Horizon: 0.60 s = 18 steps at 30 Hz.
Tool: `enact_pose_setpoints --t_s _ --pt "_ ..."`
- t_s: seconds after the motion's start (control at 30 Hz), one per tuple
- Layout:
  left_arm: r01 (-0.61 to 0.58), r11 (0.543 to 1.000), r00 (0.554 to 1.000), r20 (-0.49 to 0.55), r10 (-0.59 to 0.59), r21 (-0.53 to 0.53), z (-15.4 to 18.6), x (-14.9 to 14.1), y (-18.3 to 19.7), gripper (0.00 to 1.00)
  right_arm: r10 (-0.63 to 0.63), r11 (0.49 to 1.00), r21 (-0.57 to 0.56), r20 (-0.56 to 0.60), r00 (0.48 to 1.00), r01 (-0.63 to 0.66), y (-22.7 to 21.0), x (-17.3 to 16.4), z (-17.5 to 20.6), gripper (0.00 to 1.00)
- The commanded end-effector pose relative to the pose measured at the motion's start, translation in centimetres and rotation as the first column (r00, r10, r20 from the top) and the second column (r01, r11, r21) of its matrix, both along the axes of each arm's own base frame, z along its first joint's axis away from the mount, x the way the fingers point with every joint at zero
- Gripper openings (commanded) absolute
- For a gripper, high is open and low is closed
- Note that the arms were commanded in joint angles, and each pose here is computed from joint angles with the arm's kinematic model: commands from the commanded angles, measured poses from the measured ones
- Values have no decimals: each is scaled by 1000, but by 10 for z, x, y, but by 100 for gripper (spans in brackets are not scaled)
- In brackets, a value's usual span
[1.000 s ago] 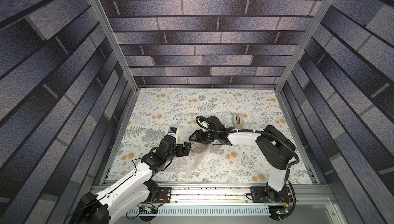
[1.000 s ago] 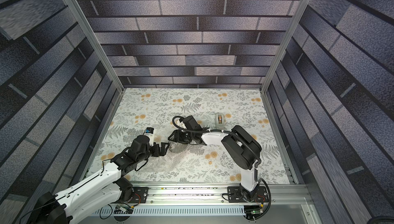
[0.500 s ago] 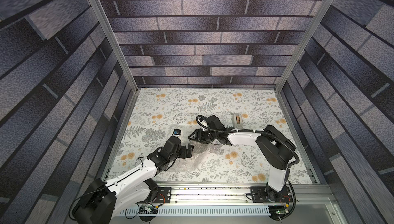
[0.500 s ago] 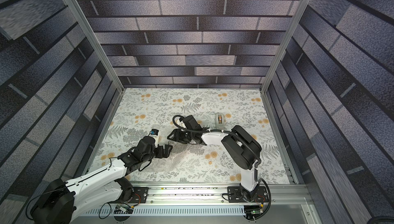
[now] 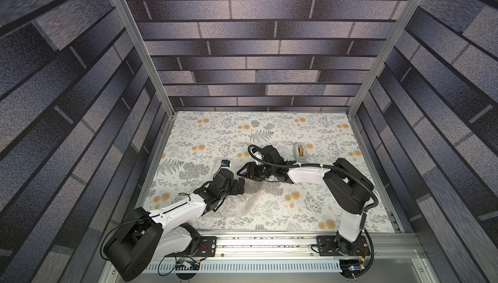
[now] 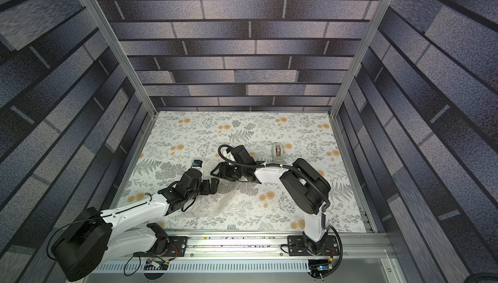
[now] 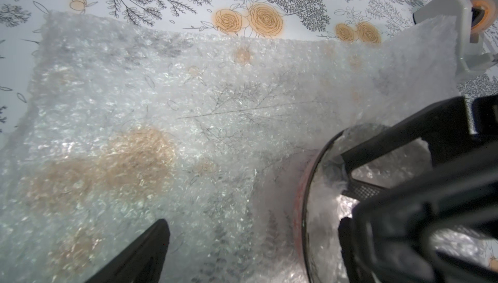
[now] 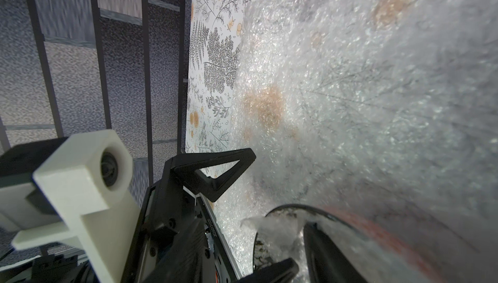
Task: Wrap bowls in bubble wrap
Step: Wrap the bowl in bubble wrap.
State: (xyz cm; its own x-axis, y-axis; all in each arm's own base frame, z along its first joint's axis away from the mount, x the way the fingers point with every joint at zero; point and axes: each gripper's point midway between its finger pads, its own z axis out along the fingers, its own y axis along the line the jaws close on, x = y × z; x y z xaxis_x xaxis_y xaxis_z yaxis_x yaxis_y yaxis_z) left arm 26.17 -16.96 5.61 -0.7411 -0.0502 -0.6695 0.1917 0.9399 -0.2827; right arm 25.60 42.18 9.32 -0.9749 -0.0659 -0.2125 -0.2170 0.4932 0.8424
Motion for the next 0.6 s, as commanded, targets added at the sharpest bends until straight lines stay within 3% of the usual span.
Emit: enact_pose_setpoints --t_s 0.0,0.3,0.57 --pt "-23 1000 999 22 23 7 6 11 -3 100 11 1000 27 7 1000 -11 3 -3 6 61" --pt "-29 997 1000 12 28 66 1 10 3 100 -5 999 42 39 999 3 -11 3 32 61" --pt "-27 997 1000 14 26 76 2 8 6 100 -83 995 -34 150 985 89 -72 31 66 62"
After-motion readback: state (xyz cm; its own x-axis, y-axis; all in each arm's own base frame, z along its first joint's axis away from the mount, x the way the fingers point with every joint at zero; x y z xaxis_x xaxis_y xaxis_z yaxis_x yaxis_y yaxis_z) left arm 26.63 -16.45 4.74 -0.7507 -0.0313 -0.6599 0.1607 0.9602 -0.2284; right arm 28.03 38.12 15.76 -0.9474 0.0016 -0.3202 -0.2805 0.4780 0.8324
